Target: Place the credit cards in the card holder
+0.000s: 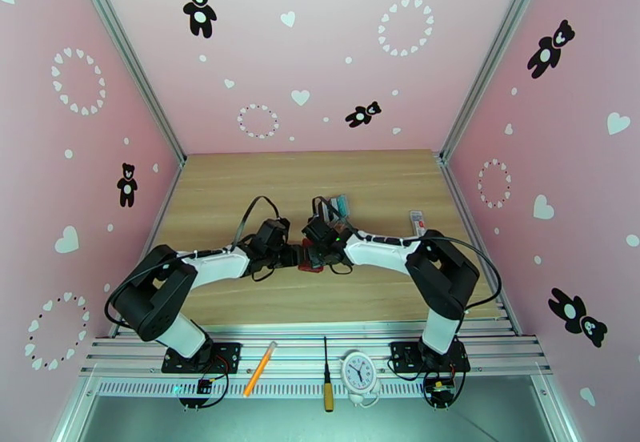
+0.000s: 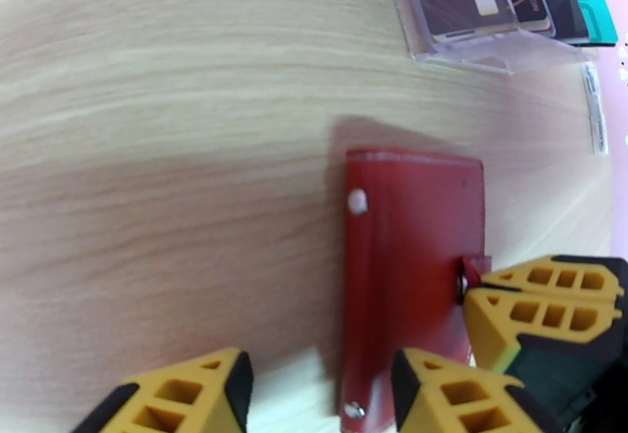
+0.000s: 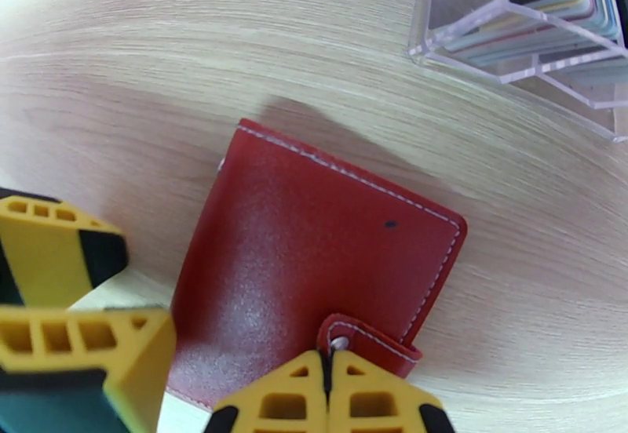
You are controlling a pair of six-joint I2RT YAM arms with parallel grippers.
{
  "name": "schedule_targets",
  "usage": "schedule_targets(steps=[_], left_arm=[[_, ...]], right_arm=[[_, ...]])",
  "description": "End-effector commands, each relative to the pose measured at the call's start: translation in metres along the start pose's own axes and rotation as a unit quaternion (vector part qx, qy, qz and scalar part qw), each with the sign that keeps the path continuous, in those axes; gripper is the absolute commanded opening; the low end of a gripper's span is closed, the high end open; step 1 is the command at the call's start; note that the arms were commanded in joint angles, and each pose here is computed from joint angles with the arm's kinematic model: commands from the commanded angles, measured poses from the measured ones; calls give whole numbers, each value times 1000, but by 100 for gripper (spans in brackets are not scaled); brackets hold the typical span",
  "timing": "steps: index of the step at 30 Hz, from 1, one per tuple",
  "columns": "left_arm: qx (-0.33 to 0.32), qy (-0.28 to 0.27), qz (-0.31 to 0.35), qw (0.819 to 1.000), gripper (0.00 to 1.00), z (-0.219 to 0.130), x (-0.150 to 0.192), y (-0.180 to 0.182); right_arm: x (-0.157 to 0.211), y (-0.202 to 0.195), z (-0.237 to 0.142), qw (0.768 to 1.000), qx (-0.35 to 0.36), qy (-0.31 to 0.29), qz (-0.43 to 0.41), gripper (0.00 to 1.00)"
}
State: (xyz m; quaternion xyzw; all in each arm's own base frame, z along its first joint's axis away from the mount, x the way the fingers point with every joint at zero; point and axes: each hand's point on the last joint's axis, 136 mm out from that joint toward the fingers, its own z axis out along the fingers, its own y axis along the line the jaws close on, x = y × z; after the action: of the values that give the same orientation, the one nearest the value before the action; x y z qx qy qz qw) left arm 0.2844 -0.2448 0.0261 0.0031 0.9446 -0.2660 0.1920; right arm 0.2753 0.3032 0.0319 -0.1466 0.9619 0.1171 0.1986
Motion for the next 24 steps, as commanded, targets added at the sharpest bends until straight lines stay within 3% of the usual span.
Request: schedule_targets(steps=[1,12,24], left_arm=[[-28,35,1,999,50,9,16,13],[-83,72,12,994,42,21,32,27],[-118,125,21,985,41,36,56,34]], right_arm=[[0,4,-11,1000,-28,-1,5,0],[-9,2,-13,997,-68,-8,26,0],[-25,-7,-22,988,-124,-49,75,0]])
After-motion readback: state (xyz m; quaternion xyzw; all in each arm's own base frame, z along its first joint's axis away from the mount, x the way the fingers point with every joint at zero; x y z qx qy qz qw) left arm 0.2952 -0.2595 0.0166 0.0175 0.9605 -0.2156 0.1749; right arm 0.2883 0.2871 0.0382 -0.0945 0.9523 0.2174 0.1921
